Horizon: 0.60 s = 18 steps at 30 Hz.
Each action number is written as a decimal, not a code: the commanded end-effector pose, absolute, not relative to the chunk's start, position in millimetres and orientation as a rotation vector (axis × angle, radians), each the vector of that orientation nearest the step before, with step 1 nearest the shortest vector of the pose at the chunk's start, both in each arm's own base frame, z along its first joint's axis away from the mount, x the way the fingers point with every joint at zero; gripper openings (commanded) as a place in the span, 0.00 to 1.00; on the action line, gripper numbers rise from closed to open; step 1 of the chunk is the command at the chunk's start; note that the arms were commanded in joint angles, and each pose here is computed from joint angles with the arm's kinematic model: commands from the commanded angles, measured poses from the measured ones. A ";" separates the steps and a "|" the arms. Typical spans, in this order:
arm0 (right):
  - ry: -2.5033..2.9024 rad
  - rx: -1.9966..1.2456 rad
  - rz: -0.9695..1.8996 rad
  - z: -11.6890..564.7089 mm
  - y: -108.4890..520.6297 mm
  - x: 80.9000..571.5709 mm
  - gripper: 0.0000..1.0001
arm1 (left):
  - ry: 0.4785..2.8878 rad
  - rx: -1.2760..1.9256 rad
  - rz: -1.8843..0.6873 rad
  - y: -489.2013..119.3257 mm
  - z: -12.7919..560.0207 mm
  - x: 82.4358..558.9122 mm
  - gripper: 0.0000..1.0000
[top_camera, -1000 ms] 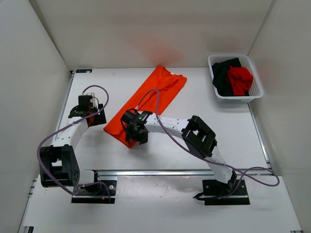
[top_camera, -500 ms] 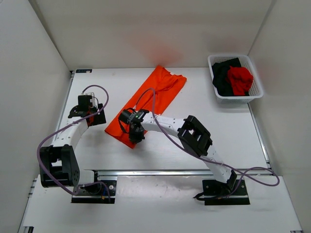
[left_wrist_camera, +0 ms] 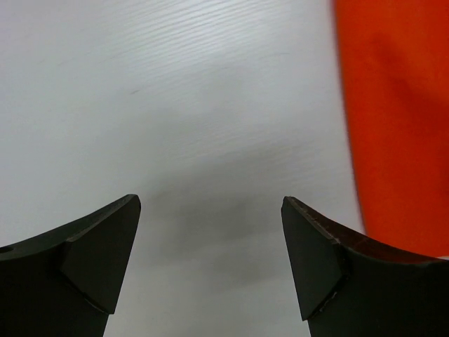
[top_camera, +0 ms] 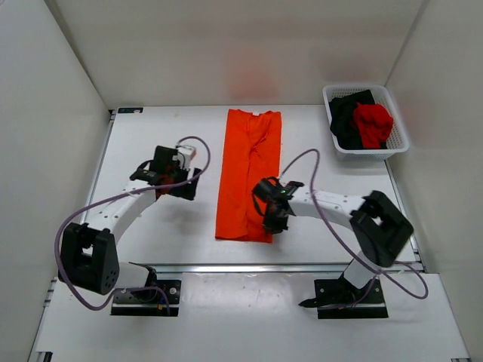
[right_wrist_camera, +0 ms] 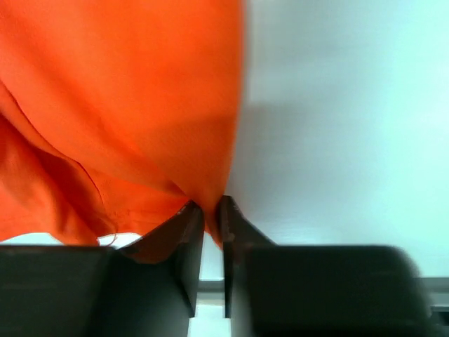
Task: Fold and stack the t-shirts
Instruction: Rotate the tshirt 90 degrees
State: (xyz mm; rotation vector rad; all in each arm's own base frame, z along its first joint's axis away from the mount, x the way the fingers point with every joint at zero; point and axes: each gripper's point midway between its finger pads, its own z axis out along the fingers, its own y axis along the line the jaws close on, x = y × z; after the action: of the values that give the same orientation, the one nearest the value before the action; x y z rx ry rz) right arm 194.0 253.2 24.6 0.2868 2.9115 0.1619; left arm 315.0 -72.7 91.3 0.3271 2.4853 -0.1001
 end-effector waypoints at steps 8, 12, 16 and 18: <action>2.737 0.315 0.458 47.6 207.5 182.1 0.44 | 2.434 0.765 -0.485 -177.5 93.8 243.0 0.93; 2.625 0.344 0.625 66.0 207.2 192.3 0.44 | 2.500 0.622 -0.646 -194.2 78.5 222.4 0.87; 2.633 0.390 0.709 63.8 205.3 192.0 0.43 | 2.644 0.504 -0.799 -221.8 55.7 194.9 0.81; 2.648 0.377 0.724 62.2 205.6 190.4 0.43 | 2.703 0.411 -0.872 -224.6 46.5 188.5 0.80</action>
State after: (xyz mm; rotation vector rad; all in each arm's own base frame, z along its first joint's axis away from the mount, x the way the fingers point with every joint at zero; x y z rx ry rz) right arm 185.7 194.5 55.8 0.4123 2.6746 0.6191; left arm 198.9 -204.7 49.4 0.5929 2.6370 -0.6799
